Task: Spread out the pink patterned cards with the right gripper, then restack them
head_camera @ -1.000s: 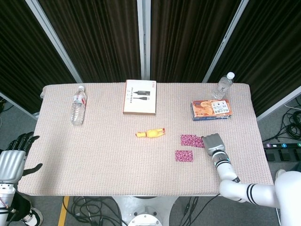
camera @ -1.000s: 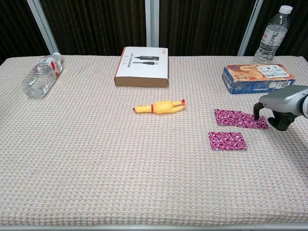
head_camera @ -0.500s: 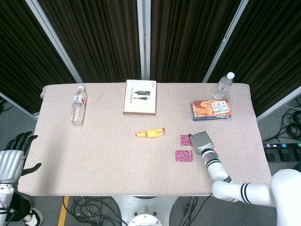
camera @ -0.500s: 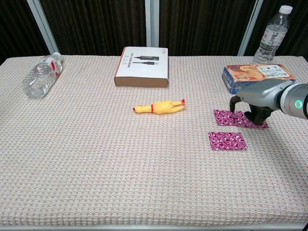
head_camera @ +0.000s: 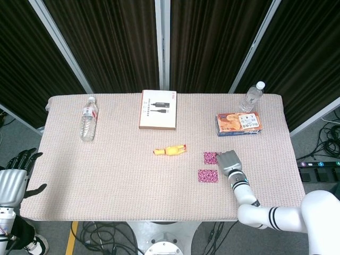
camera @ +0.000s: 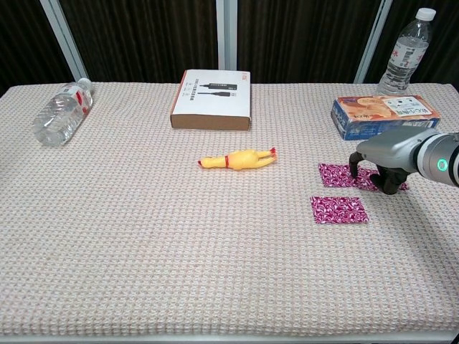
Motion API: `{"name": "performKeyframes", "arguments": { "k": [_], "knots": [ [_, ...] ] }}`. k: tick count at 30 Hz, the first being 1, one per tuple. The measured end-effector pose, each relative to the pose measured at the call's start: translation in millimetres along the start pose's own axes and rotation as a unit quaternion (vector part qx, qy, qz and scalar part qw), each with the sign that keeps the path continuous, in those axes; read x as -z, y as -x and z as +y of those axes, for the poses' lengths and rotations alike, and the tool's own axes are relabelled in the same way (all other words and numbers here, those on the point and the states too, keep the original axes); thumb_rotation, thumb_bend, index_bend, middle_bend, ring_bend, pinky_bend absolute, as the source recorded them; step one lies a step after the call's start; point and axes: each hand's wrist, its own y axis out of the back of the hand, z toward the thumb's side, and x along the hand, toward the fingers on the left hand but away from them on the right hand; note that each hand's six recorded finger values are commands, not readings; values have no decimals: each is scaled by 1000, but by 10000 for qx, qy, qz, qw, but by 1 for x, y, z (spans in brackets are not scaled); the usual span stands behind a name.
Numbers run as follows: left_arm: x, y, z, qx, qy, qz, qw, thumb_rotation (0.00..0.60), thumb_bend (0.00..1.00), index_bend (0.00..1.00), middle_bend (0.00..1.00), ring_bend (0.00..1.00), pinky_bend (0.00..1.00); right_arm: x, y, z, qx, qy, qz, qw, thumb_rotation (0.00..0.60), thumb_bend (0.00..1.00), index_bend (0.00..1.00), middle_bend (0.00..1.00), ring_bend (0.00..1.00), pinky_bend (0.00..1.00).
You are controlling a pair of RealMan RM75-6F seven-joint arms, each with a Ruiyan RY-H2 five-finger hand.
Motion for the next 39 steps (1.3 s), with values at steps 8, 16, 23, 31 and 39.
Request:
{"name": "performKeyframes", "arguments": {
  "k": [8, 16, 23, 31, 39],
  "knots": [
    [0, 0, -1, 18, -9, 7, 10000, 600, 0, 227, 219, 134, 241, 15, 1, -8, -97, 39, -110, 9999, 600, 616, 278, 1000, 838, 796],
    [0, 0, -2, 22, -17, -1, 10000, 600, 0, 227, 219, 134, 241, 30, -2, -14, -130, 68, -205, 9997, 600, 615, 282, 1000, 838, 797],
    [-1, 0, -2, 32, -17, 0, 10000, 600, 0, 227, 219, 134, 241, 33, -5, -6, -1, 192, -161, 9997, 600, 610, 286, 1000, 838, 796],
    [1, 0, 0, -13, 23, 24, 10000, 600, 0, 227, 219, 134, 241, 30, -9, 24, 664, 447, -81, 9968, 600, 201, 370, 983, 825, 797],
    [3, 0, 4, -57, 49, 48, 10000, 600, 0, 227, 219, 134, 241, 18, -5, 55, 1601, 432, 46, 9862, 599, 0, 483, 991, 834, 825]
  ]
}}
